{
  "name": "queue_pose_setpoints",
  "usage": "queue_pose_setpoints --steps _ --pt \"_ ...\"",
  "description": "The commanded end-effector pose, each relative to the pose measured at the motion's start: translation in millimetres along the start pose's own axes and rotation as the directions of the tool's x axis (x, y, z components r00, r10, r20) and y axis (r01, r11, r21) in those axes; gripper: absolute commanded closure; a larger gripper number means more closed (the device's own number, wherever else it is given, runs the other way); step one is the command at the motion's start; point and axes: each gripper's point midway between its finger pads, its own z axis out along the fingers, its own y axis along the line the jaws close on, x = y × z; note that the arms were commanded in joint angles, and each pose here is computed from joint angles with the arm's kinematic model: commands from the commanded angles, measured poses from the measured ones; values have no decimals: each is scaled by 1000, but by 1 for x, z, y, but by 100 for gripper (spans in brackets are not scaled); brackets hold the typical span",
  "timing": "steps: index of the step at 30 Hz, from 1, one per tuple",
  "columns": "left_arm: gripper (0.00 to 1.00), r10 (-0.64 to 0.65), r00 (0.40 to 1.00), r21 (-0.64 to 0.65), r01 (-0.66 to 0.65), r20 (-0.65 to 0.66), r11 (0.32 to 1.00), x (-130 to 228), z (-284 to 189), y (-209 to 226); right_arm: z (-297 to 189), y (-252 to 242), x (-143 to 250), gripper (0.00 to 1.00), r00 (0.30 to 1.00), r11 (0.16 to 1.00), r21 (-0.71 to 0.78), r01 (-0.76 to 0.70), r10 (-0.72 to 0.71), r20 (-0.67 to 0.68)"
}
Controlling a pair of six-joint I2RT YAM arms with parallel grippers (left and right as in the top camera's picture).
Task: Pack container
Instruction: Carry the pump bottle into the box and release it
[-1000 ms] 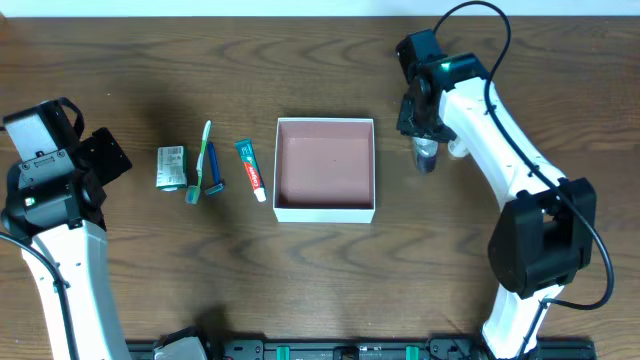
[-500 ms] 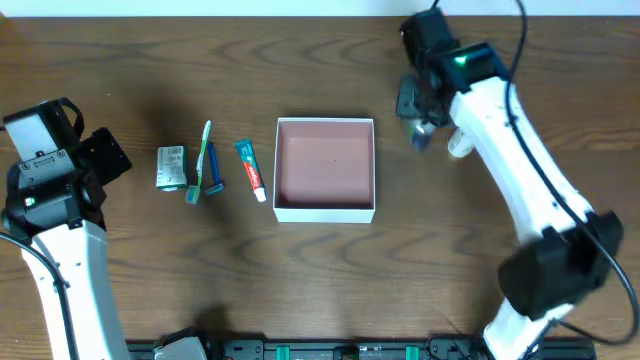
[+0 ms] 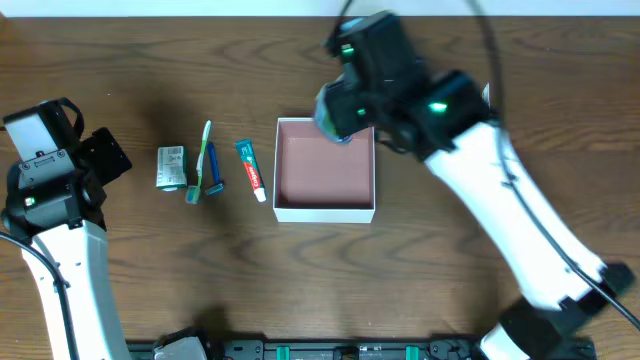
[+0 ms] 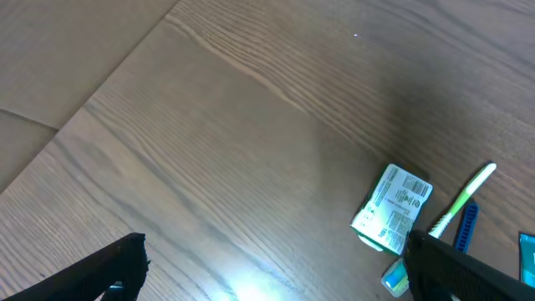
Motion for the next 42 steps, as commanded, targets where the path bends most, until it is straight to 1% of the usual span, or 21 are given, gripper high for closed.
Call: queue_pose_setpoints --steps 1,5,8,10,16,19,23,25,29,32,33,35,36,39,42 --pt "2 5 1000 -12 -5 10 1000 -5 -2 4 39 12 15 67 989 993 -13 120 -121 -80" --pt "2 5 1000 -12 -5 10 1000 -5 -2 4 89 13 30 66 968 980 -21 197 -198 -153" --pt "2 5 1000 -12 -5 10 1000 -5 -2 4 119 14 38 66 952 969 -35 246 -248 -179" --pt "2 5 1000 -12 -5 10 1000 -5 -2 4 139 19 42 65 933 950 -76 303 -312 -177" --pt "2 5 1000 -12 -5 10 1000 -5 -2 4 162 24 41 57 915 926 -104 363 -375 -148" --pt "2 5 1000 -12 -5 10 1000 -5 -2 4 164 25 39 48 905 914 -107 391 -403 -137" --pt "2 5 1000 -12 -5 10 1000 -5 -2 4 165 25 36 28 888 895 -111 432 -444 -122" --pt "2 5 1000 -12 -5 10 1000 -5 -2 4 164 26 35 21 886 892 -110 439 -450 -115" --pt "2 5 1000 -12 -5 10 1000 -5 -2 4 143 28 22 20 914 917 -98 387 -396 -89" --pt "2 5 1000 -12 -5 10 1000 -5 -2 4 100 30 2 17 952 950 -84 301 -305 -36" --pt "2 5 1000 -12 -5 10 1000 -5 -2 4 83 29 -4 15 962 959 -79 272 -274 -12" --pt "2 5 1000 -12 -5 10 1000 -5 -2 4 46 22 -17 6 974 973 -53 224 -222 39" --pt "2 5 1000 -12 -5 10 1000 -5 -2 4 24 13 -23 1 980 982 -23 189 -187 65" --pt "2 5 1000 -12 -5 10 1000 -5 -2 4 -16 -17 -27 1 989 992 65 106 -112 96" --pt "2 5 1000 -12 -5 10 1000 -5 -2 4 -47 -63 -14 1 997 982 189 -20 6 77"
